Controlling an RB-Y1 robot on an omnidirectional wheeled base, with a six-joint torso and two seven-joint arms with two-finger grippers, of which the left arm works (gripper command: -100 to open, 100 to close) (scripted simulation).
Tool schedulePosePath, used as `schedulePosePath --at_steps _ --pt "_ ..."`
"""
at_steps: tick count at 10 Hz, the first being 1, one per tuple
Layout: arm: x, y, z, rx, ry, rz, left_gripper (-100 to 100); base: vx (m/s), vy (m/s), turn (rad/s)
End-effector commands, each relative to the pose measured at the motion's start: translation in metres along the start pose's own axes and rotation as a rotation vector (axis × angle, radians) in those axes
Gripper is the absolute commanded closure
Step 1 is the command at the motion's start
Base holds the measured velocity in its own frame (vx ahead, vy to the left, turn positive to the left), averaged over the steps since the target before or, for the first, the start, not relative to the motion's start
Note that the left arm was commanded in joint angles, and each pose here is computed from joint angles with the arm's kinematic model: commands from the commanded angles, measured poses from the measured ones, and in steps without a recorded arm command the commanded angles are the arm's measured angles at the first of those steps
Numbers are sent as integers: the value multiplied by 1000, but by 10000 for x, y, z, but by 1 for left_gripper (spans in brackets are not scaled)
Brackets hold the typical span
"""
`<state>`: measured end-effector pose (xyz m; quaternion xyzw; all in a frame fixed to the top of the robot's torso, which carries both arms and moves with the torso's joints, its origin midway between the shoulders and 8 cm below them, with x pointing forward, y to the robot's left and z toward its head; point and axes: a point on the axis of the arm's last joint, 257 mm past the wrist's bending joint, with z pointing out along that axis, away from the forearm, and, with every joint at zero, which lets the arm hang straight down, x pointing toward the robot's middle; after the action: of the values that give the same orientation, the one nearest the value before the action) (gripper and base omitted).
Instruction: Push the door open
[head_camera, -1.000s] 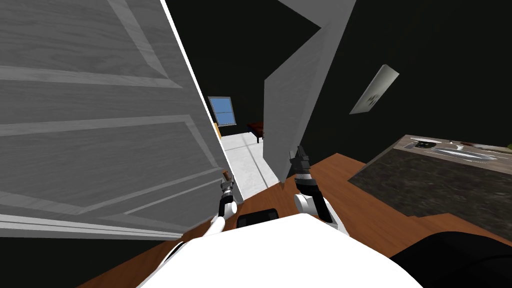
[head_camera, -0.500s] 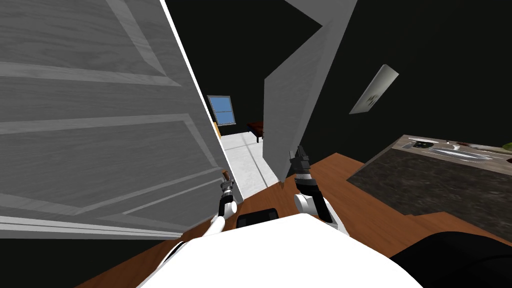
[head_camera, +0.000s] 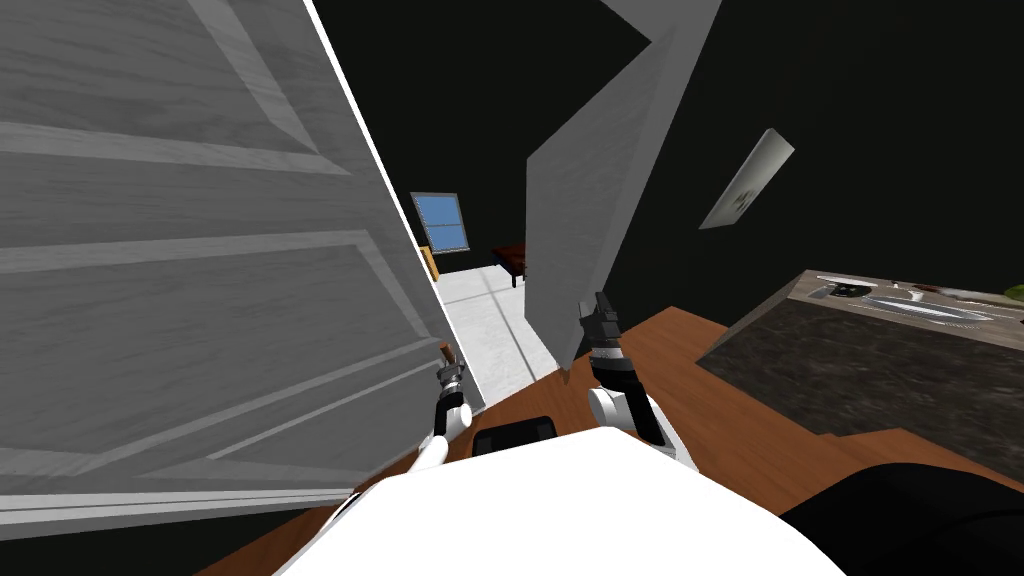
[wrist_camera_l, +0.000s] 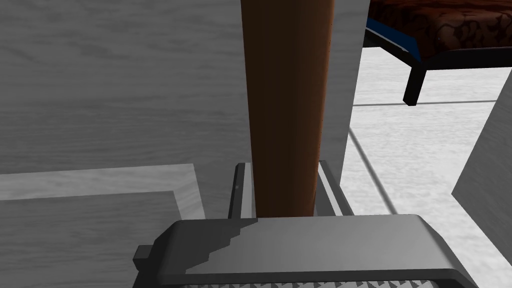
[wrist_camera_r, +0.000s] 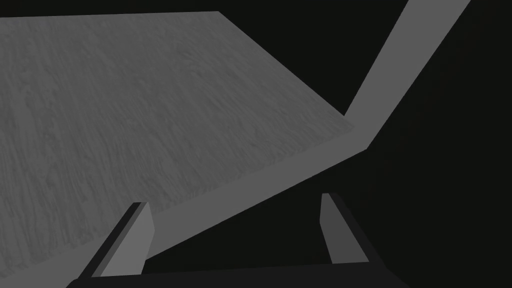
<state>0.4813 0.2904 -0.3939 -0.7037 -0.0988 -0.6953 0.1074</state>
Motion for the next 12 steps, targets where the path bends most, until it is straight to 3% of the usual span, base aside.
schedulePosePath --at_steps 1,5,9,12 --pt "111 -189 93 44 32 6 100 198 -5 -42" --pt "134 -344 108 86 39 9 100 115 26 -25" --pt "167 -622 113 163 48 14 100 107 14 -34" --pt "167 -622 113 163 48 14 100 32 10 0"
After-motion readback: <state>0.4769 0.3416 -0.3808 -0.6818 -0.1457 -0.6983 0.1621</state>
